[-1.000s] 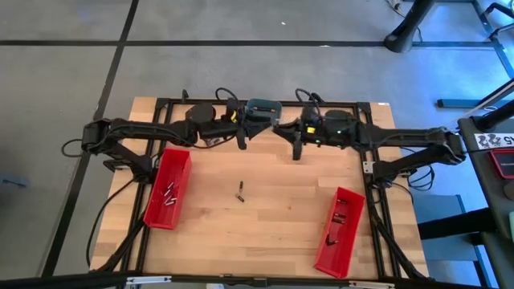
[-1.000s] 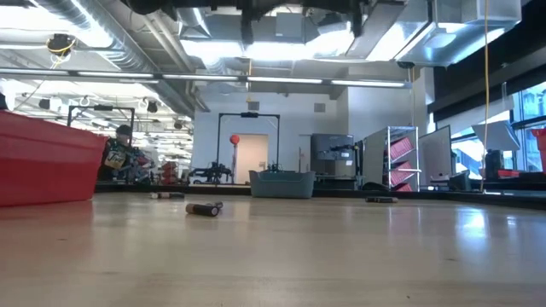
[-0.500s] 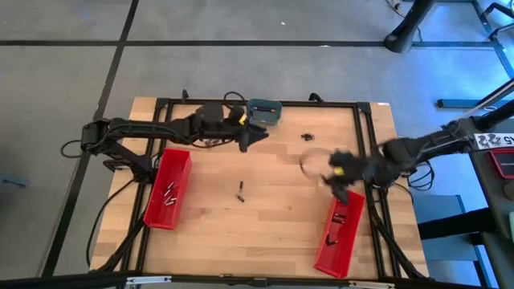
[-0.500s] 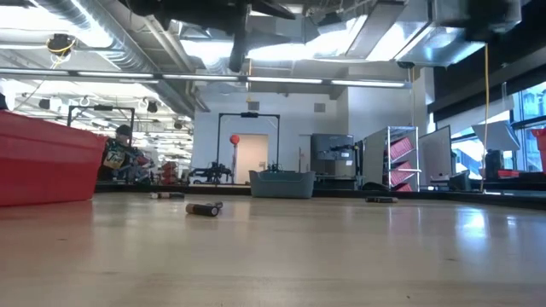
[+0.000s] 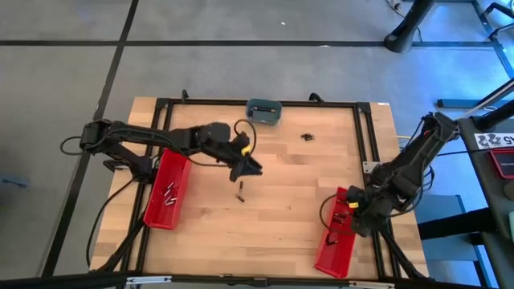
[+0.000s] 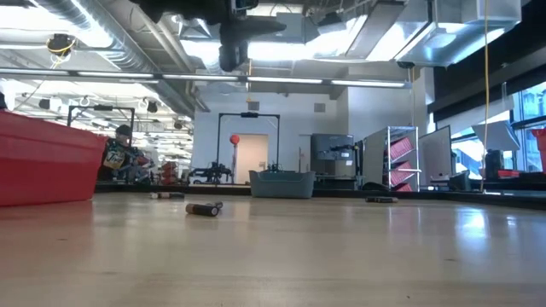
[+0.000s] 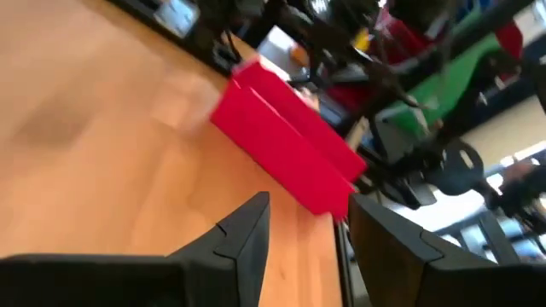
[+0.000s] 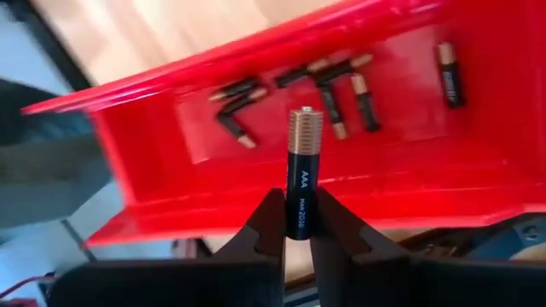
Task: Sort batteries
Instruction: Put the small brown battery into the right red bin
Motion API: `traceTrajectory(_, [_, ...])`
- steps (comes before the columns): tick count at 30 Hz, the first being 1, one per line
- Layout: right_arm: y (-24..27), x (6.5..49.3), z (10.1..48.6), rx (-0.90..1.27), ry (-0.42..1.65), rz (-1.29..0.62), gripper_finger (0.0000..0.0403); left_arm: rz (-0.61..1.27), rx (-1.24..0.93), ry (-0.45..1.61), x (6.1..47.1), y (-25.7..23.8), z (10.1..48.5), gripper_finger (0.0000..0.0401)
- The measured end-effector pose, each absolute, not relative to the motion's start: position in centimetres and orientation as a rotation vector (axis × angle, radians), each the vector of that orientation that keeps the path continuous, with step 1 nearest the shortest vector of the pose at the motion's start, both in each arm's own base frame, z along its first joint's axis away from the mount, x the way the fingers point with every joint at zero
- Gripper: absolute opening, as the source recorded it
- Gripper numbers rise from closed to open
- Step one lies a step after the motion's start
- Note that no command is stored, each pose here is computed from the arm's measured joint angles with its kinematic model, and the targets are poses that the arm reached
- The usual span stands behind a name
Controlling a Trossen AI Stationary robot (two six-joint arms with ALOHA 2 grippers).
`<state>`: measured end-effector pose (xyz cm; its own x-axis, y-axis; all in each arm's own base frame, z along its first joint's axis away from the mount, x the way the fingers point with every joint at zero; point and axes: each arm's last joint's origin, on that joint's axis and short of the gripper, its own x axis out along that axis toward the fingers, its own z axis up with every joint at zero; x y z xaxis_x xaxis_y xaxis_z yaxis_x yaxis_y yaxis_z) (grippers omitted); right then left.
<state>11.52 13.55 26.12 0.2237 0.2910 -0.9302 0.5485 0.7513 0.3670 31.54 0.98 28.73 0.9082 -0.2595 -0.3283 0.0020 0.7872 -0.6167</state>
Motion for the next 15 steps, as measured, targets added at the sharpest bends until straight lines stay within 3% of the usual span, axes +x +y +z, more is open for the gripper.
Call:
traceTrajectory(8, [11.2, 12.7, 22.8, 0.766, 1.491, -0.284, 0.0027, -0.259, -0.620, 0.457, 31.4, -2.8, 28.7, 0.0143])
traceTrajectory(15, [9.3, 13.9, 21.9, 0.742, 1.476, -0.260, 0.0027, -0.198, -0.616, 0.433, 31.5, -2.8, 28.7, 0.0143])
